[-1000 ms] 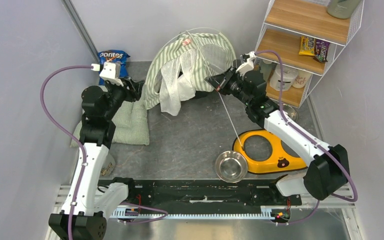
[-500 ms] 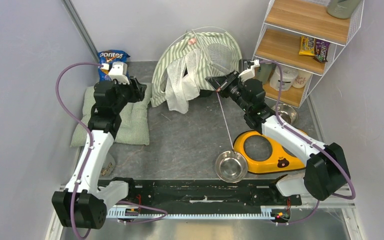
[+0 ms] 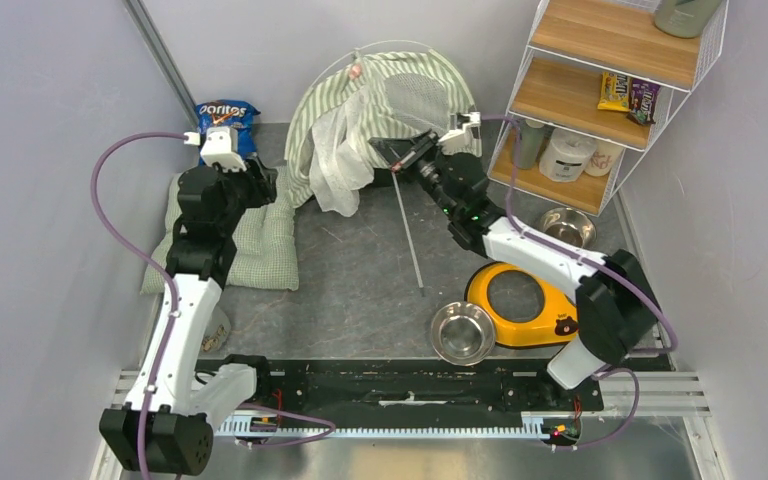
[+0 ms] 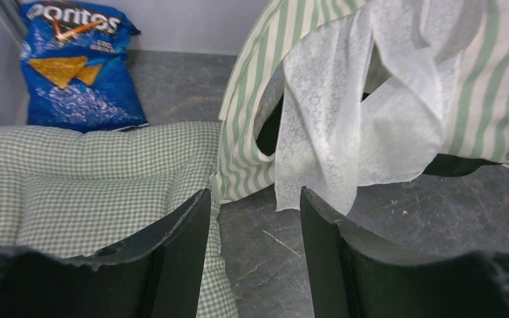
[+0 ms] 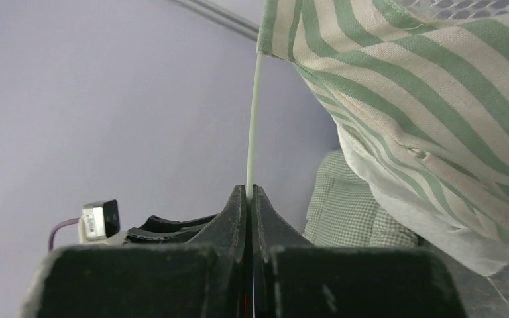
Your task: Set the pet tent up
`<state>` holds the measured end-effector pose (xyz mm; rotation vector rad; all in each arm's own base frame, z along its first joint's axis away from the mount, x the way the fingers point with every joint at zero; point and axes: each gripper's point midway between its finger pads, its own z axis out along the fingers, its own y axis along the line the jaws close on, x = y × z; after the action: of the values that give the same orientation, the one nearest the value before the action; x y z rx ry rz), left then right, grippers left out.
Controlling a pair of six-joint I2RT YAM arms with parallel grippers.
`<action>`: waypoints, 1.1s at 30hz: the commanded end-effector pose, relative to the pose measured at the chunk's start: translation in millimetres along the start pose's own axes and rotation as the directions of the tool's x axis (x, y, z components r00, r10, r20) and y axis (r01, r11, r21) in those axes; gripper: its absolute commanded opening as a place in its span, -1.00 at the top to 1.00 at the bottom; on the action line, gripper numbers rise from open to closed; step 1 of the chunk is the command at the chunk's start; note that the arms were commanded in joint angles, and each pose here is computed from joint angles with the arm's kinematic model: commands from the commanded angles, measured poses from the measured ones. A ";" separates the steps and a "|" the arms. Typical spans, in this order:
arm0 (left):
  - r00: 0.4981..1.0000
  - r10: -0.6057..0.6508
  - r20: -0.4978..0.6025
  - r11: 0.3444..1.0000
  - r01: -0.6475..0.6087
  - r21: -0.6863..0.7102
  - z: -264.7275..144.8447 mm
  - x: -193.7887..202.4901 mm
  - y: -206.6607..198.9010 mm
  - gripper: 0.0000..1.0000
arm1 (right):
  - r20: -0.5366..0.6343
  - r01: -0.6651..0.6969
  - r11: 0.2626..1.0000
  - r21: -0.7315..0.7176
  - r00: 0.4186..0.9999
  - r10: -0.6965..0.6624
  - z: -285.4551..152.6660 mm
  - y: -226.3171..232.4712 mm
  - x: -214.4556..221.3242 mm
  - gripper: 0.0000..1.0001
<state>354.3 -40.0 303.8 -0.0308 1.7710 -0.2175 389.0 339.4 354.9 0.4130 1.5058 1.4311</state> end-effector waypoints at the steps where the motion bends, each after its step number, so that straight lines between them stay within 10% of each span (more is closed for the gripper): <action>1: 0.992 -0.024 0.120 0.997 0.032 -0.069 -28.2 -43.3 5.7 -0.17 | 0.054 0.044 0.983 -0.181 0.998 -0.034 21.6 53.0 12.4 1.00; 24: 0.987 -0.131 0.097 0.976 0.146 -0.163 -48.8 -38.0 17.6 -0.16 | 0.260 -0.102 0.910 -0.402 0.940 0.220 23.6 113.2 -36.3 1.00; 33: 0.983 -0.138 0.123 0.958 0.164 -0.235 -71.8 -37.4 29.7 -0.14 | 0.214 0.028 0.941 -0.338 0.976 0.048 53.5 79.5 12.5 1.00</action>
<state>307.4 -6.1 326.8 -0.2768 1.7493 -0.1190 404.6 379.9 425.0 0.4834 1.1099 1.5875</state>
